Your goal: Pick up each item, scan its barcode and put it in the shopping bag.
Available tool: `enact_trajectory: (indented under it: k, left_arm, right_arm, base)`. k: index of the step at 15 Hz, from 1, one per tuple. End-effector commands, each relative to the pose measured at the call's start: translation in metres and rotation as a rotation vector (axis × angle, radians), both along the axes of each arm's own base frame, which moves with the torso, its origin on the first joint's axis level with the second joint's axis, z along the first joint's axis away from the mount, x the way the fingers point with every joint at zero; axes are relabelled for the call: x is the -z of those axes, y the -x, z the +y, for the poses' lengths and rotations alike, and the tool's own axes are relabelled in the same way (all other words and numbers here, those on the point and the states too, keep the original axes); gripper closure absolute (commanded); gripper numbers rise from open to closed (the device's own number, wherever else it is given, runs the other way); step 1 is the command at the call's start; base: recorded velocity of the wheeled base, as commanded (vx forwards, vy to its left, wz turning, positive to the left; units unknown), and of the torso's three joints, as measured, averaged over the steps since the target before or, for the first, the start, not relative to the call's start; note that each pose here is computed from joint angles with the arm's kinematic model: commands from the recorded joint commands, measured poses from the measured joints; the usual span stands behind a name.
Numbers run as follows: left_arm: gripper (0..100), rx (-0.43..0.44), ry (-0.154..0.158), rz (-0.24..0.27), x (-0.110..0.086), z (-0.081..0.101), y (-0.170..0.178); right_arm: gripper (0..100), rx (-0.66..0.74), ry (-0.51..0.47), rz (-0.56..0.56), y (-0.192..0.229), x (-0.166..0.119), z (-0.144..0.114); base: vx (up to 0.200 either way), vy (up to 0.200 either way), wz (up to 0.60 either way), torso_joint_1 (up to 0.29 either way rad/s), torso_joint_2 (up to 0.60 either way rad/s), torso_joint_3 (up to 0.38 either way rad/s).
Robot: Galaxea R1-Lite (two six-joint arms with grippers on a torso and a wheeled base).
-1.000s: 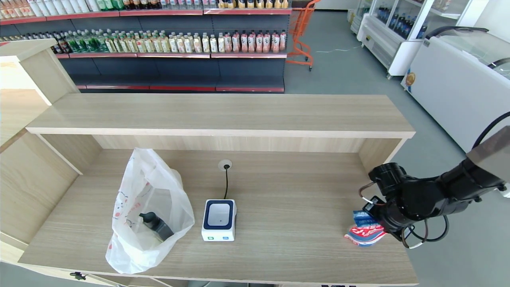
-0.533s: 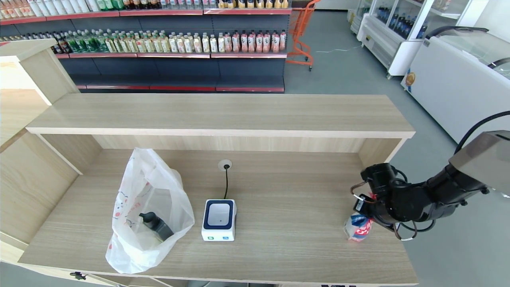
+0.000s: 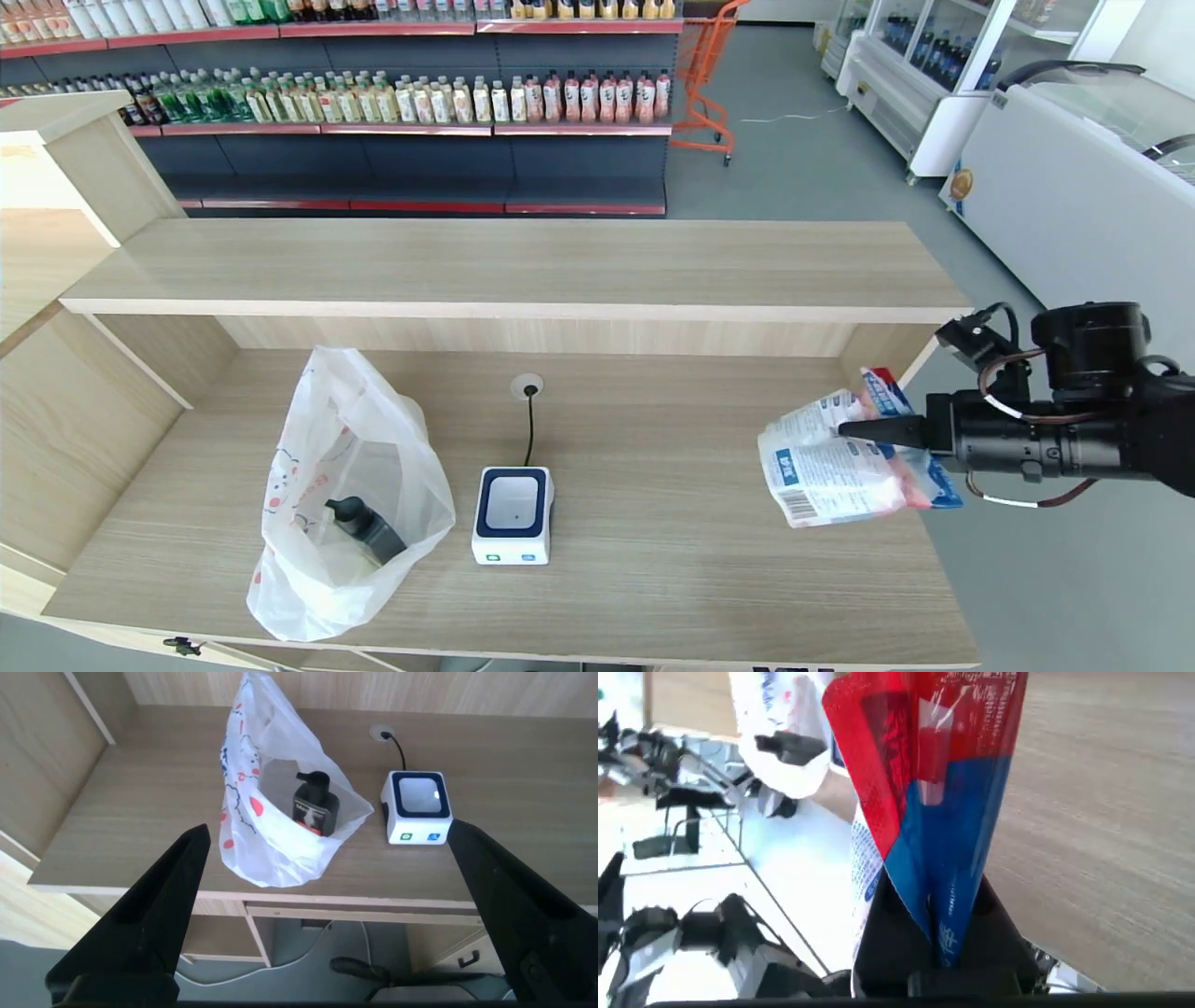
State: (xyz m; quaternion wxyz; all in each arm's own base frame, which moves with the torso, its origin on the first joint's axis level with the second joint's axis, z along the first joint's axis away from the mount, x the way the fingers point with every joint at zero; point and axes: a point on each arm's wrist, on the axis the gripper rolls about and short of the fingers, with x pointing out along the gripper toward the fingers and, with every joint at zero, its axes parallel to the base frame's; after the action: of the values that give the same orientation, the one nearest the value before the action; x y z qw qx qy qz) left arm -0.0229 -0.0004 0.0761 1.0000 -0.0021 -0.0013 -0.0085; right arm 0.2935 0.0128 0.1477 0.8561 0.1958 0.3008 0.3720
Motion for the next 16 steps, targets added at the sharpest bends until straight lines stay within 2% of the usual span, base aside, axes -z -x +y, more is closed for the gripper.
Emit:
enact_trajectory:
  k: [1, 2, 5, 7, 11, 16]
  left_arm:
    - [0, 0.0, 0.0, -0.001, 0.0, 0.0, 0.0]
    - [0, 0.0, 0.0, -0.001, 0.0, 0.0, 0.0]
    - [0, 0.0, 0.0, -0.001, 0.0, 0.0, 0.0]
    - [0, 0.0, 0.0, -0.001, 0.0, 0.0, 0.0]
    - [0, 0.0, 0.0, -0.001, 0.0, 0.0, 0.0]
    - [0, 0.0, 0.0, -0.001, 0.0, 0.0, 0.0]
  right_arm:
    - [100, -0.146, -0.017, -0.24, 0.038, -0.027, -0.023]
    - [100, -0.245, -0.052, -0.284, 0.046, -0.032, -0.015]
    - [100, -0.342, -0.098, -0.237, 0.068, -0.041, 0.011]
    - [100, -0.379, -0.114, -0.21, 0.078, -0.04, 0.02]
    - [100, -0.393, -0.203, -0.07, 0.09, -0.051, 0.034]
    - [100, -0.404, -0.156, -0.048, 0.094, -0.046, 0.056]
  base:
    - [0.0, 0.0, 0.0, 0.0, 0.0, 0.0]
    - [0.0, 0.0, 0.0, 0.0, 0.0, 0.0]
    - [0.0, 0.0, 0.0, 0.0, 0.0, 0.0]
    - [0.0, 0.0, 0.0, 0.0, 0.0, 0.0]
    - [0.0, 0.0, 0.0, 0.0, 0.0, 0.0]
    - [0.0, 0.0, 0.0, 0.0, 0.0, 0.0]
